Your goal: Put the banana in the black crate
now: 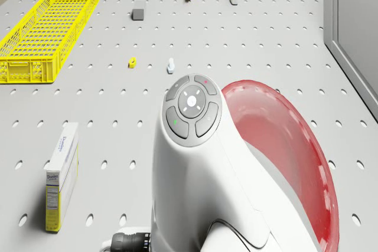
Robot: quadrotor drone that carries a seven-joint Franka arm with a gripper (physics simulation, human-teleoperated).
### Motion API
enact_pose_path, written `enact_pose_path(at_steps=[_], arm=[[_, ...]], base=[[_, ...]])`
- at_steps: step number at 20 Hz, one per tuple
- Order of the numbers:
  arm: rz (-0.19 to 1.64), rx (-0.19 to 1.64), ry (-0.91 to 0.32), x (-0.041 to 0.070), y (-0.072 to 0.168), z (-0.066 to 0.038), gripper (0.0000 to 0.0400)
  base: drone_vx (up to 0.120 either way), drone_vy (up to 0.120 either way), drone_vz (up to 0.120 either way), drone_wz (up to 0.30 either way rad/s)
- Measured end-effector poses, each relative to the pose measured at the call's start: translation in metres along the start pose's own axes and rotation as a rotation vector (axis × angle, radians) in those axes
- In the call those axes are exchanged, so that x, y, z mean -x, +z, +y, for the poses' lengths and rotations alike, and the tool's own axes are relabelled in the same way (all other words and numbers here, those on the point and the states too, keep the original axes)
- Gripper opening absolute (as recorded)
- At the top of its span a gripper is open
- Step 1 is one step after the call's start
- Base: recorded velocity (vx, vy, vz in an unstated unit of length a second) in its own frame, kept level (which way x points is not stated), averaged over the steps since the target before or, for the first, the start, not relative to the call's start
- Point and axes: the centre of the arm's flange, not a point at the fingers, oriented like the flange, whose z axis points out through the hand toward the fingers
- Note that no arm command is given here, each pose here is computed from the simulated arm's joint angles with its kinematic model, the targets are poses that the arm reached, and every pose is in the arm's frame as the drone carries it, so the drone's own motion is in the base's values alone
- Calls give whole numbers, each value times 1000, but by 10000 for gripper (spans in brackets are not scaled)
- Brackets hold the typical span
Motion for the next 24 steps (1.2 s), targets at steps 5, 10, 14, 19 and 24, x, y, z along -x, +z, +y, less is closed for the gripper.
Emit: enact_pose_path(at_steps=[5,10,14,19,24], arm=[[6,5,0,1,0,-1,400],[8,7,0,1,0,-1,400],[9,8,0,1,0,-1,400],[9,8,0,1,0,-1,400],[9,9,0,1,0,-1,400]], base=[[120,0,-120,0],[120,0,-120,0],[120,0,-90,0],[120,0,0,0],[120,0,0,0]])
